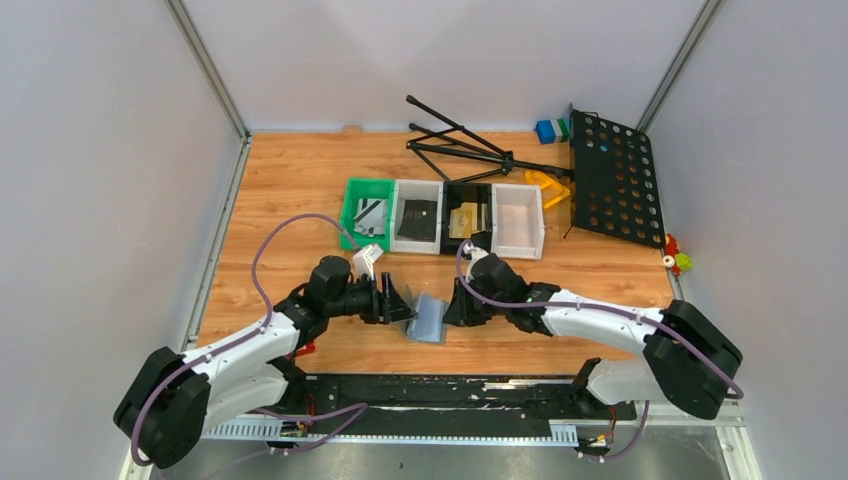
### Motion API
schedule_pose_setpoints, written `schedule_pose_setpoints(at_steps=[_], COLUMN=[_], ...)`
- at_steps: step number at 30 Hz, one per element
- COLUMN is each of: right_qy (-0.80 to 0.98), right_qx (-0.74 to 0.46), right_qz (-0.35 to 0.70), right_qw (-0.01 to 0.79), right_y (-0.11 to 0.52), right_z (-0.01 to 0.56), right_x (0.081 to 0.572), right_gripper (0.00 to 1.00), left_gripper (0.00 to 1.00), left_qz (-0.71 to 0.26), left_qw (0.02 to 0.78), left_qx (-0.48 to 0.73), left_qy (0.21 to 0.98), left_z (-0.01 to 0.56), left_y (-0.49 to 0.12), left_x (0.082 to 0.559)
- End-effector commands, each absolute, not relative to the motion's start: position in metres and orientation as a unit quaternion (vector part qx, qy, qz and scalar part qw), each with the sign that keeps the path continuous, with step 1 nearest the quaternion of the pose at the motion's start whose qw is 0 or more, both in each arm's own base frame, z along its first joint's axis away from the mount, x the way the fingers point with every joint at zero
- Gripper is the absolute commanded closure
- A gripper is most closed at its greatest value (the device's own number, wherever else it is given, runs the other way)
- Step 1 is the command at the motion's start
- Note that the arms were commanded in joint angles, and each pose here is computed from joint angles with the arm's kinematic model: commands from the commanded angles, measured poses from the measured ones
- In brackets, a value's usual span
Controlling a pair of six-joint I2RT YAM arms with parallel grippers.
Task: Take the credit cards out of the card holder
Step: Close the credit card at the center of the board.
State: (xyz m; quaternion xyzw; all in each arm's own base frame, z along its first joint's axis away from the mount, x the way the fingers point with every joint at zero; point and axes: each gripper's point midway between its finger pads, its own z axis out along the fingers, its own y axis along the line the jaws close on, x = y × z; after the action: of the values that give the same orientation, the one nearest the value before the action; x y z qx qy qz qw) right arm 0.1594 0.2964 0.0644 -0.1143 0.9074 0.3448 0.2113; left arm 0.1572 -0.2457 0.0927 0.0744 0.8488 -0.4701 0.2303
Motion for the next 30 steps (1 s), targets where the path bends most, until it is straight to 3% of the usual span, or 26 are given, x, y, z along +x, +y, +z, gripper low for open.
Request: schedule_pose_setpoints(at_steps=[1,7,11,16,26,30], right_qy=[0.914,0.916,0.919,0.915,0.921,0.920], right_qx=[-0.099,-0.077,-0.077,-0.065,-0.040,-0.031], right_qz=[0.318,0.313,0.316,0.327,0.310,0.309], right_qw=[0.234,0.237,0.224,0.228,0.231,0.239], right_y=[0.271,0.249,0.249,0.253,0.244,0.240], right_z=[0.065,0.062,0.055,0.055,0.050,0.052], right_x=[0.168,0.168,0.165,0.170,0.176,0.179], right_gripper=[0.85,0.56,0.48,0.50,0.62,0.65], left_gripper=[0.34,0.34,0.35,0.47,0.45,0.51], left_qz=[-0.499,-0.503,-0.504,-0.511,-0.531,-0.520], left_qw=[0.242,0.236,0.225,0.219,0.215,0.206], left_qx=[0.090,0.105,0.108,0.121,0.156,0.161], left_qy=[0.828,0.825,0.827,0.823,0.805,0.813], left_z=[0.112,0.112,0.106,0.109,0.122,0.107], left_y=[-0.260,-0.272,-0.278,-0.289,-0.304,-0.305], left_x=[0.161,0.159,0.159,0.158,0.152,0.153])
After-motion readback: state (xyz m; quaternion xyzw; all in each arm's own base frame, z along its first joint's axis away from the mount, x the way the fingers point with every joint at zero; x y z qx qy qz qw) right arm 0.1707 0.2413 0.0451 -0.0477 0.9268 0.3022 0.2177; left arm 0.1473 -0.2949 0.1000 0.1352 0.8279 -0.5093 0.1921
